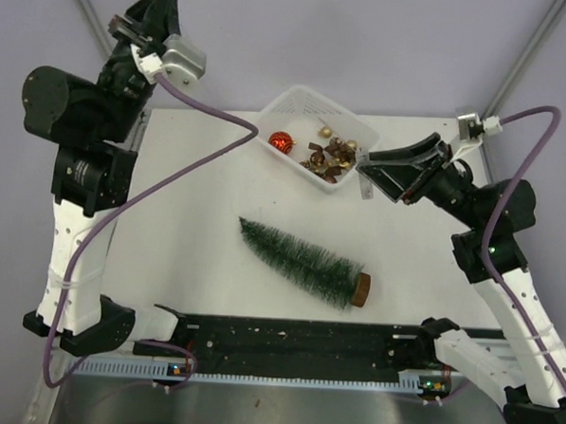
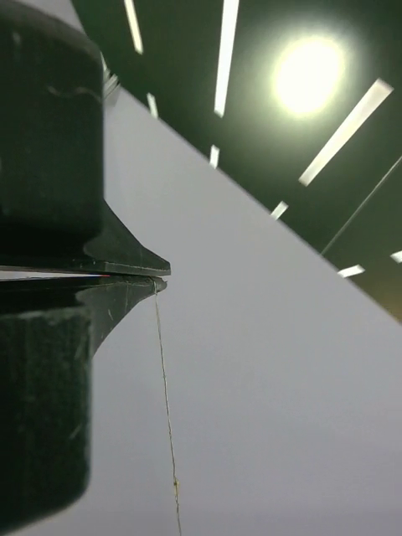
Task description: Decorate the small christmas tree
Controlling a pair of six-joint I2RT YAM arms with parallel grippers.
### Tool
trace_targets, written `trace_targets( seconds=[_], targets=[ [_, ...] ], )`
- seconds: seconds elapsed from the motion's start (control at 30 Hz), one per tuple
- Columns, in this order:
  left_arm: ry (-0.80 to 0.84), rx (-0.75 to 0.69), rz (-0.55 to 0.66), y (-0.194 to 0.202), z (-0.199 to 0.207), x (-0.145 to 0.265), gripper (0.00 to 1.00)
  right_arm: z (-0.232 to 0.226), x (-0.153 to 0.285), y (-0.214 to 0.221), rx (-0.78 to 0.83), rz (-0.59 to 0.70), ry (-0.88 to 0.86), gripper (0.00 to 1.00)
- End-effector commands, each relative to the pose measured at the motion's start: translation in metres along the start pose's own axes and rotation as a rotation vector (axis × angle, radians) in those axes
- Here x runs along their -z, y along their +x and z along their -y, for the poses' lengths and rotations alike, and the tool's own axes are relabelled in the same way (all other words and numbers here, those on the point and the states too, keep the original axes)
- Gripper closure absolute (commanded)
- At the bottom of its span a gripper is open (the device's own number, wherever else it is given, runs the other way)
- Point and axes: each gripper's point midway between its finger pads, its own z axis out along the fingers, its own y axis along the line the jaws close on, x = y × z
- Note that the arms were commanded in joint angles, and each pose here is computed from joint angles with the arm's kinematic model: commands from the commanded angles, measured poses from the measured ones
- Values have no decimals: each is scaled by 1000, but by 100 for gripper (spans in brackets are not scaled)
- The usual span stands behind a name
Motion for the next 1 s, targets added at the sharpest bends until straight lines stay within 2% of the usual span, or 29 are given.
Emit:
trace_targets(
  seconds=[0.0,0.17,0.27,0.33,0.47,0.57,0.67,0.77,0.97],
  targets=[
    [-455,-241,190,-98,-145,51,100,-50,-4,-32,52,34,-174,100],
    [-548,-361,335,-151,-174,80,100,-71,-6,-51,97,46,-218,100],
    [-565,-408,328,-162,-183,96,100,-71,-4,-44,79,26,-220,100],
    [-533,-384,276,-156,-181,104,100,-66,-2,-32,47,0,-210,100],
    [-193,-285,92,-104,-108,107,100,-50,11,11,-30,-83,-160,100],
    [72,-99,-29,-64,-31,135,100,-31,25,62,-119,-183,-83,100],
    [302,9,-140,-27,44,168,100,-13,46,121,-225,-270,-7,100],
    [428,41,-194,-2,95,196,100,7,69,178,-299,-344,97,100],
    [515,152,-242,19,142,218,100,50,108,284,-357,-546,269,100]
  ],
)
